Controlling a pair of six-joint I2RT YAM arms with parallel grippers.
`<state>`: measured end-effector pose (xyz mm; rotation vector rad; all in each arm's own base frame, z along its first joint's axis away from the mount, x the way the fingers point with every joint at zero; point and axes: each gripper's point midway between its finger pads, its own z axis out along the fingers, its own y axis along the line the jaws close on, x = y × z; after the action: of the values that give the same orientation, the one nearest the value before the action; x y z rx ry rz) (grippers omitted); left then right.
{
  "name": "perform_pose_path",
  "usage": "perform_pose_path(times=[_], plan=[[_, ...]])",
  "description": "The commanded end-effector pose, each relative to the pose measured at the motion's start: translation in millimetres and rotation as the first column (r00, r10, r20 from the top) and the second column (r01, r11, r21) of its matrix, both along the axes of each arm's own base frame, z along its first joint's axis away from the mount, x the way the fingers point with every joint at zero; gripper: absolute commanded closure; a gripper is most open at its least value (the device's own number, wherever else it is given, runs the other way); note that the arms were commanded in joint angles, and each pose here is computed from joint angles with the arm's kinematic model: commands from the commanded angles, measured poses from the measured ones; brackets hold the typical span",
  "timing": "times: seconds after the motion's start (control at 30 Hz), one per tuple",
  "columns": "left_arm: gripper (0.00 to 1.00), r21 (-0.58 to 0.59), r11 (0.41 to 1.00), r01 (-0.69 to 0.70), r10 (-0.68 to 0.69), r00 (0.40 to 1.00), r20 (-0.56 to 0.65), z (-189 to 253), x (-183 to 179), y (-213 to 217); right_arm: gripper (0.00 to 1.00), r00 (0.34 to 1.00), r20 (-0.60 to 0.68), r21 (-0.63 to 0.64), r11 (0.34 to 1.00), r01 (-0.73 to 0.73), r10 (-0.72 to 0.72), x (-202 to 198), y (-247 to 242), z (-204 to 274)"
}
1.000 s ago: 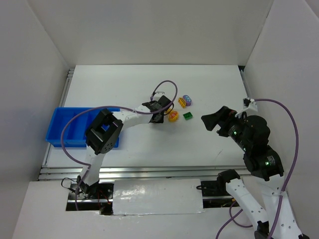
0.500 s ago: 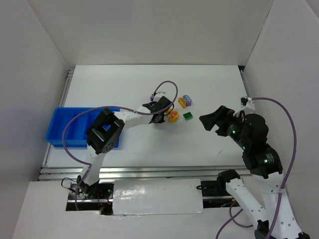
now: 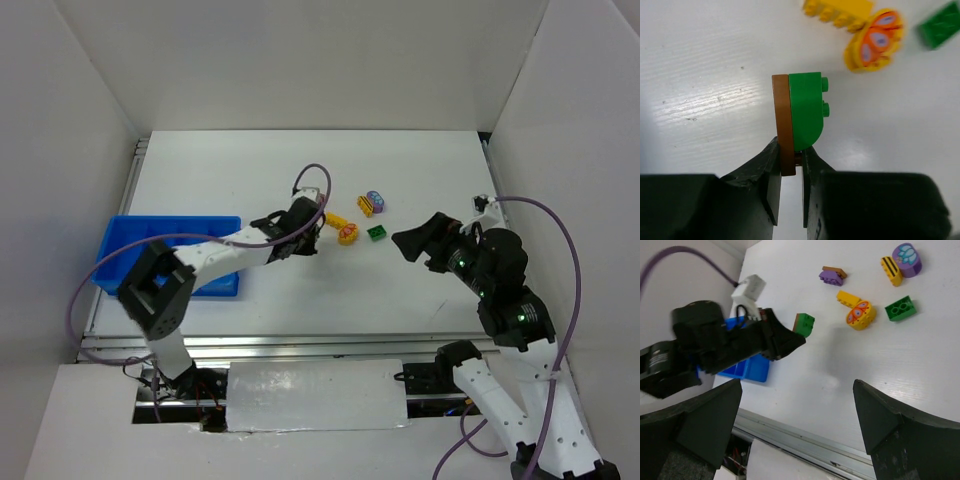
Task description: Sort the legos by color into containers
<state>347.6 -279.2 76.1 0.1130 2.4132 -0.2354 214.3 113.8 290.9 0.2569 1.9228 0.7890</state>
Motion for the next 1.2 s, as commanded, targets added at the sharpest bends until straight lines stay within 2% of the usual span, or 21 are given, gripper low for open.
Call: perform_pose_path(times=[0.0,0.17,0.2,0.27,0.33,0.5,0.67,0.83,0.97,1.07,1.1,1.13,1.17], plan=[[1.00,-0.184,0.969,0.167,-0.133,0.974,0.182,79.3,-9.6,-28.7,0.00,0.994,0.098,0.092,0.994,-0.053,0.044,4.6,14.4,24.1],[1.00,-0.249,0.896,0.368,-0.274,0.899,0.342,135.6,-58.0,-36.9,0.00,0.990,0.088,0.209,0.970,-0.126,0.109,16.0,36.5,26.2],[1.00,-0.249,0.886,0.391,-0.298,0.891,0.342,132.2,-66.8,-36.0,0.00,0.987,0.093,0.228,0.962,-0.148,0.130,16.8,41.8,27.0],[1.00,-0.284,0.835,0.471,-0.333,0.844,0.421,160.6,-82.2,-41.5,0.01,0.976,0.100,0.280,0.936,-0.213,0.192,20.3,58.1,29.4],[1.00,-0.292,0.806,0.515,-0.357,0.816,0.454,171.5,-94.3,-41.1,0.05,0.970,0.104,0.293,0.925,-0.243,0.221,23.7,69.2,30.0],[1.00,-0.310,0.752,0.581,-0.385,0.770,0.509,191.7,-113.9,-41.2,0.13,0.972,0.008,0.270,0.936,-0.228,0.234,32.4,101.1,14.9],[1.00,-0.302,0.756,0.581,-0.385,0.768,0.512,193.2,-116.2,-42.2,0.28,0.968,-0.035,0.288,0.930,-0.228,0.248,26.2,128.9,6.2],[1.00,-0.282,0.766,0.577,-0.404,0.775,0.487,185.9,-116.8,-46.6,0.29,0.975,-0.052,0.260,0.945,-0.197,0.217,27.1,138.2,1.1],[1.00,-0.255,0.799,0.544,-0.387,0.791,0.474,181.7,-110.8,-44.6,0.28,0.980,-0.014,0.271,0.945,-0.185,0.196,24.6,135.6,8.7],[1.00,-0.249,0.797,0.550,-0.392,0.785,0.479,181.3,-113.4,-45.0,0.39,0.987,-0.016,0.247,0.957,-0.153,0.162,29.9,132.2,8.5],[1.00,-0.250,0.797,0.550,-0.390,0.784,0.483,182.4,-113.6,-44.9,0.56,0.988,-0.025,0.235,0.961,-0.144,0.154,31.3,131.4,7.7],[1.00,-0.246,0.800,0.548,-0.388,0.784,0.485,182.4,-112.9,-44.3,0.64,0.987,-0.034,0.226,0.964,-0.143,0.154,33.0,132.9,5.0],[1.00,-0.244,0.803,0.544,-0.385,0.785,0.484,182.6,-112.1,-44.0,0.64,0.987,-0.041,0.220,0.965,-0.142,0.154,32.9,133.1,2.5]])
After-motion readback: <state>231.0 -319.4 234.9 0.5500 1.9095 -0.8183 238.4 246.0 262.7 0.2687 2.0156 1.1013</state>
